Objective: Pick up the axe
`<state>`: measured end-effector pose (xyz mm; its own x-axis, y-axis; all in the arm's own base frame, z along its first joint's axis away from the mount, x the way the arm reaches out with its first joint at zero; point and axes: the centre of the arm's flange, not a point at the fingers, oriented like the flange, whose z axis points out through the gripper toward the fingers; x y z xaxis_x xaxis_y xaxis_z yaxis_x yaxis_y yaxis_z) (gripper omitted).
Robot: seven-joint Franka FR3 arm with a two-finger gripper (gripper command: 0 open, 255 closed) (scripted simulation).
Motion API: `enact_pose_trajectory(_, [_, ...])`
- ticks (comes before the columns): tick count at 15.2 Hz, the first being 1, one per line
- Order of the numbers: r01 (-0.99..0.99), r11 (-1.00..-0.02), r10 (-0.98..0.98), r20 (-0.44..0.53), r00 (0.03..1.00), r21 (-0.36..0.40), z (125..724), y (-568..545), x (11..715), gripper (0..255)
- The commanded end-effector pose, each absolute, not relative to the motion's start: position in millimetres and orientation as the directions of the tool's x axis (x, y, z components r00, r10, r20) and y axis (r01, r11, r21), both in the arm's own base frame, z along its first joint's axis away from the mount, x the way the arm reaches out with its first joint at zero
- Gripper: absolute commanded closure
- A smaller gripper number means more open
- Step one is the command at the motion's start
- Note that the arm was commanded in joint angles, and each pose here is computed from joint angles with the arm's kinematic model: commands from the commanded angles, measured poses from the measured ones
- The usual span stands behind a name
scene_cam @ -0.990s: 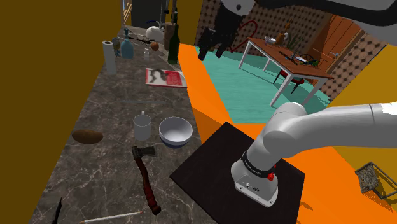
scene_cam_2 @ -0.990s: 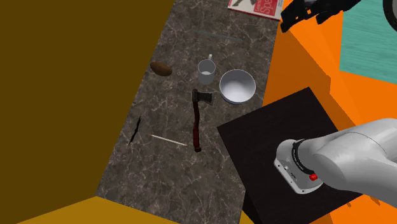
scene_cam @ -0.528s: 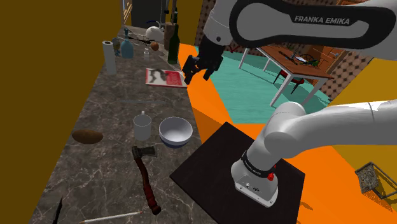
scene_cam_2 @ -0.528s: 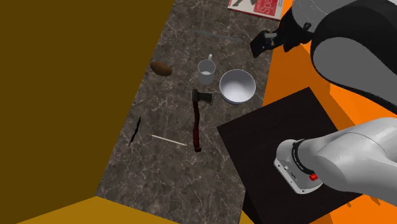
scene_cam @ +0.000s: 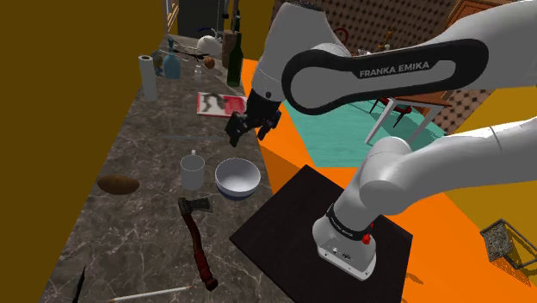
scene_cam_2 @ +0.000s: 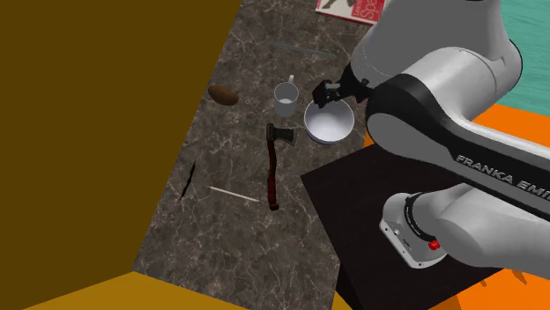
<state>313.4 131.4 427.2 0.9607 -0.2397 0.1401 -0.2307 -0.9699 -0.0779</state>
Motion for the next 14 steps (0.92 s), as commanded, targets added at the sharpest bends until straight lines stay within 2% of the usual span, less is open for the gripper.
enact_pose_trajectory(1, [-0.244, -0.966, -0.254, 0.132, 0.958, -0.087, 402, 147, 311, 0])
enact_pose_trajectory(14, [-0.323, -0.936, -0.334, 0.062, 0.941, -0.142, 267, 242, 314, 0])
